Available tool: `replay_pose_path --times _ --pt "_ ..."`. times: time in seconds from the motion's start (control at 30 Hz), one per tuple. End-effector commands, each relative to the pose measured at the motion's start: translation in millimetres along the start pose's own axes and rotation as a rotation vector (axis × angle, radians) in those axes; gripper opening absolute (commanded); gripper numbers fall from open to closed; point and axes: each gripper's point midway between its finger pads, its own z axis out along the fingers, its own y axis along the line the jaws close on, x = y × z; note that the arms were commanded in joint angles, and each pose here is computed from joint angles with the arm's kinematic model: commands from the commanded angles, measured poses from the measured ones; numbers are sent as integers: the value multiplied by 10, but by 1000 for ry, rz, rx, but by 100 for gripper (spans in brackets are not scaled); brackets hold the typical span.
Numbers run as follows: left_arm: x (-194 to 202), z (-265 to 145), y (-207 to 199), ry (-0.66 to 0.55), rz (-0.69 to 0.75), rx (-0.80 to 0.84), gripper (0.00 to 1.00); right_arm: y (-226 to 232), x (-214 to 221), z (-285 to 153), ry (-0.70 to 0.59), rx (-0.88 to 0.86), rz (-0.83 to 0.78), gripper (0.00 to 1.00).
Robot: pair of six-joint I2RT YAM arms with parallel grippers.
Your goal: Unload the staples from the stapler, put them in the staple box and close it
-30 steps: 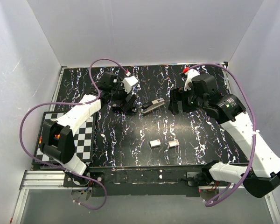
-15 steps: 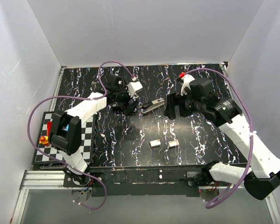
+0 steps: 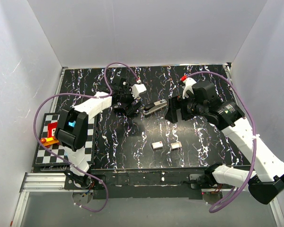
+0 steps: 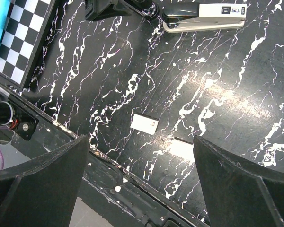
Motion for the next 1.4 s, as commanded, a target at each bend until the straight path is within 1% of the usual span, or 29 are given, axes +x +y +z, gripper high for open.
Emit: replay_pose_path --times 0.0,0.2,0.33,0.43,0.53,0.57,0.63,0.8,0.87,0.93,1.03,1.1,1.17,1.37 --pt "-101 15 159 -17 47 -45 96 99 -104 -38 -52 -45 -10 98" --pt "-40 80 205 -3 38 -65 94 105 -99 -32 -51 -50 -10 98" --pt "-50 105 244 1 33 -73 88 103 -99 -43 -56 -48 -12 98" --pt "-9 140 260 17 22 -78 87 104 -92 -26 -51 -49 -11 98" --pt "-2 143 272 20 16 -85 82 89 -96 -24 -51 -42 -10 98" --pt "0 145 278 22 16 -88 78 93 -102 -30 -53 -42 -11 98" --pt "2 151 274 24 11 -85 74 98 -110 -32 -54 -44 -13 98" --pt "29 171 276 30 3 -87 68 105 -92 -37 -49 -49 -12 98" --pt "30 177 273 29 -2 -86 68 97 -91 -40 -54 -45 -13 98" --pt "36 188 278 32 -7 -88 62 101 -94 -41 -56 -48 -13 98" --pt "52 203 272 37 -21 -86 49 105 -94 -45 -56 -49 -12 98" --pt "40 200 275 34 -31 -88 36 102 -101 -48 -58 -48 -11 98" --pt "44 192 288 40 -40 -97 26 110 -100 -53 -58 -51 -12 98" --pt "41 146 257 44 -83 -101 19 114 -105 -71 -64 -51 -14 98"
